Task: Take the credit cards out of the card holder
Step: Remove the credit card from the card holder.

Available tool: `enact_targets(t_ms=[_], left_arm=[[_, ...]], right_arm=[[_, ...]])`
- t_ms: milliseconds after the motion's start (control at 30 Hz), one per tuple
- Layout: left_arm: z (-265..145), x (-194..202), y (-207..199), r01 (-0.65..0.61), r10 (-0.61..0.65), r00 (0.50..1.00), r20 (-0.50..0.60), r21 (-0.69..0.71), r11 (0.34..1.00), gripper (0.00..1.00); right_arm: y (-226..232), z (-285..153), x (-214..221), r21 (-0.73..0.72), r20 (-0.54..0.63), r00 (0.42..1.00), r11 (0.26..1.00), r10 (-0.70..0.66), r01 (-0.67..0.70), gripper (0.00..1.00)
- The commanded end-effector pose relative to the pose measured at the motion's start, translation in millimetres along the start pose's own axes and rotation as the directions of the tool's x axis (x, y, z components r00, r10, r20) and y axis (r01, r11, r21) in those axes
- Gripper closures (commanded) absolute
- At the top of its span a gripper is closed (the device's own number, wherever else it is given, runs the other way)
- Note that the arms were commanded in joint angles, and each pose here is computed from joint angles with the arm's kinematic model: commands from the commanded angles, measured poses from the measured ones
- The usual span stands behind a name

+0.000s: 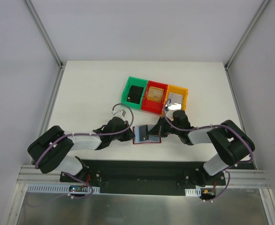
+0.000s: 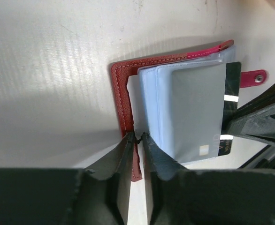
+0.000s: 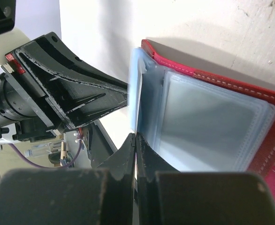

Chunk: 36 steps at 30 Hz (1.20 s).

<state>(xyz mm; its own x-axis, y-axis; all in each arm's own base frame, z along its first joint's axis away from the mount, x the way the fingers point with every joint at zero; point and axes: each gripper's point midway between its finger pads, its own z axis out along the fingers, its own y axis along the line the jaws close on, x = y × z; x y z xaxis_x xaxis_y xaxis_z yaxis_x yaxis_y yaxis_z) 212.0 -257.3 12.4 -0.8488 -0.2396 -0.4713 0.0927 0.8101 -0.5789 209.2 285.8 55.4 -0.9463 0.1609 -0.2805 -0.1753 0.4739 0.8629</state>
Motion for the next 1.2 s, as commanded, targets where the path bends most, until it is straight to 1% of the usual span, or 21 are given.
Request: enact_targets(t_ms=[0,100,167,300,567,767,867,1033,1167], left_arm=[[-13.0,15.0,33.2,-0.016,0.011,0.999,-0.046,-0.112,0.994,0.79],[-18.5,6.4,22.0,-0.023,0.022,1.0,-0.018,-0.073,0.997,0.67],[-21.9,3.0,16.5,-0.029,0.029,1.0,-0.009,-0.053,0.998,0.64],[-25.2,-4.3,7.9,-0.031,0.031,0.999,0.009,-0.034,0.999,0.66],[-29.7,-3.2,21.3,-0.035,0.036,0.999,0.013,-0.096,0.995,0.68],[-34.1,-9.4,19.6,-0.028,0.032,0.999,0.041,-0.092,0.995,0.7],[-37.1,-17.5,7.8,-0.032,0.036,0.998,0.06,-0.055,0.998,0.68],[-38.3,-32.2,-22.0,-0.051,0.047,0.995,0.09,0.048,0.998,0.66],[-35.4,-36.5,-47.3,-0.066,0.051,0.994,0.094,0.161,0.985,0.66]], right_arm=[[13.6,-3.7,-6.5,-0.051,0.018,0.999,0.997,-0.048,0.049,0.99],[11.9,-3.2,-6.0,-0.047,0.016,0.999,0.998,-0.046,0.046,0.99],[12.1,-2.8,-5.8,-0.047,0.014,0.999,0.998,-0.049,0.05,0.99],[12.8,-2.6,-6.5,-0.048,0.015,0.999,0.998,-0.05,0.051,0.99],[11.5,-3.5,-5.6,-0.04,0.012,0.999,0.998,-0.053,0.054,0.99],[11.3,-4.4,-5.3,-0.031,0.008,0.998,0.998,-0.058,0.058,0.99],[11.5,-4.5,-6.1,-0.024,0.006,0.998,0.998,-0.06,0.06,0.99],[12.0,-7.5,-5.9,-0.011,0.005,0.997,0.997,-0.071,0.072,0.99],[11.7,-9.5,-5.5,0.001,-0.002,0.997,0.997,-0.078,0.078,0.99]])
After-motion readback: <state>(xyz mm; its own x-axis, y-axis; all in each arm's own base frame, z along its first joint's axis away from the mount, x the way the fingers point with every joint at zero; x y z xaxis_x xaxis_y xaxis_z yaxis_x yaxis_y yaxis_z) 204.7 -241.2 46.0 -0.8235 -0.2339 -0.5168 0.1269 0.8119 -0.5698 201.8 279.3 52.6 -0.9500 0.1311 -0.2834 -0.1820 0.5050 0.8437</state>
